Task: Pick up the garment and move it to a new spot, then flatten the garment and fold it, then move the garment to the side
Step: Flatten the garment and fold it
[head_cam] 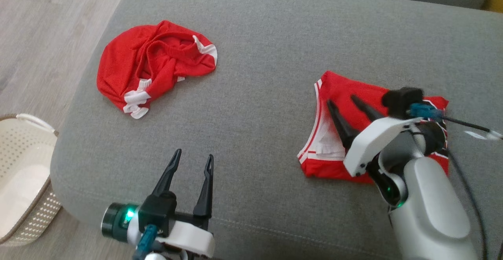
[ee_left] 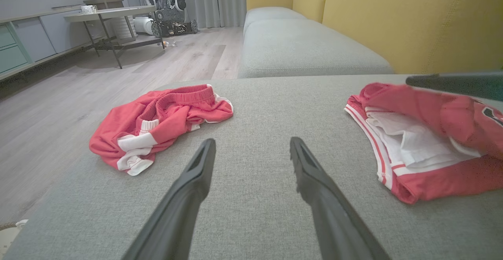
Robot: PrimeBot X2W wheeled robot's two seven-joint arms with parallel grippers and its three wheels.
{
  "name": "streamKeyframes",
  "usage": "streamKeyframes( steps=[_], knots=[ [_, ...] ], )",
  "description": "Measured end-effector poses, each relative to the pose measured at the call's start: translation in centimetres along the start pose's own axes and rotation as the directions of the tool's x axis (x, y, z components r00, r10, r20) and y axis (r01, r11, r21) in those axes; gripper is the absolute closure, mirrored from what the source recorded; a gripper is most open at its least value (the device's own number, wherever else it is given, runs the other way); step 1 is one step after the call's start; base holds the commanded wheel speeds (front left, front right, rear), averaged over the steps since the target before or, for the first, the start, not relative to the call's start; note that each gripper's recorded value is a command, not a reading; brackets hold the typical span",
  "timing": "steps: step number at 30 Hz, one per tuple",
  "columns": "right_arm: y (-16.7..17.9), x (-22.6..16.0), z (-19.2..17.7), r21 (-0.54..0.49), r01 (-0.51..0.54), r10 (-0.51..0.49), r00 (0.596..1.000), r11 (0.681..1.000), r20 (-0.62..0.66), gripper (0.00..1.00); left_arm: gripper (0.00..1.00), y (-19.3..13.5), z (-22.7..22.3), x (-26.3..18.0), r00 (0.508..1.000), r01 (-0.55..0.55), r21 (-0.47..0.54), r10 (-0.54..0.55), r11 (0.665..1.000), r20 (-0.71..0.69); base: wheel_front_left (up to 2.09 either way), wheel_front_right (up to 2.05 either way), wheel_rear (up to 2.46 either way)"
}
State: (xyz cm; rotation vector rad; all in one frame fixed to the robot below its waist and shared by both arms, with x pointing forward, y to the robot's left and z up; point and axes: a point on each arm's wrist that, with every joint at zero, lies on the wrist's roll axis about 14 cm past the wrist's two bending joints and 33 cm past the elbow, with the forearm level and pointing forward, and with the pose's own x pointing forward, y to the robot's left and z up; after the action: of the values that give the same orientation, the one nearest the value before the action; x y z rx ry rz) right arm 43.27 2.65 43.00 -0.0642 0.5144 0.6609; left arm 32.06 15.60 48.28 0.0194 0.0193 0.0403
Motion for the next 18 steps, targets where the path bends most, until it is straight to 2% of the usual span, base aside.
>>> streamKeyframes(
  steps=[2,4,8,13,18],
  knots=[
    [0.3,-0.4,2.1,0.038,-0.020,0.017,0.996,0.999,0.093,0.00,0.00,0.0,0.1,0.0,1.000,0.001,-0.001,-0.001,1.000,0.004,0.00,0.00,0.00],
    [-0.1,-1.3,4.7,0.015,0.004,-0.007,0.980,1.000,0.198,0.00,0.00,0.0,0.5,0.0,1.000,-0.001,-0.003,0.001,1.000,0.020,0.00,0.00,0.00],
    [-3.7,-4.4,8.0,-0.015,0.151,-0.137,0.929,0.988,0.344,0.00,0.00,0.2,1.5,-0.1,0.998,-0.016,-0.016,0.017,1.000,0.052,0.00,0.00,0.00],
    [-7.8,-8.5,5.8,0.028,0.308,-0.294,0.876,0.951,0.383,0.00,0.00,0.3,1.9,-0.6,0.997,-0.031,-0.029,0.033,0.999,0.066,0.00,0.00,0.00],
    [-9.0,-11.4,3.2,0.047,0.380,-0.364,0.834,0.924,0.414,0.00,0.00,0.2,2.8,-0.7,0.995,-0.025,-0.061,0.031,0.998,0.096,0.00,0.00,0.00]
  ],
)
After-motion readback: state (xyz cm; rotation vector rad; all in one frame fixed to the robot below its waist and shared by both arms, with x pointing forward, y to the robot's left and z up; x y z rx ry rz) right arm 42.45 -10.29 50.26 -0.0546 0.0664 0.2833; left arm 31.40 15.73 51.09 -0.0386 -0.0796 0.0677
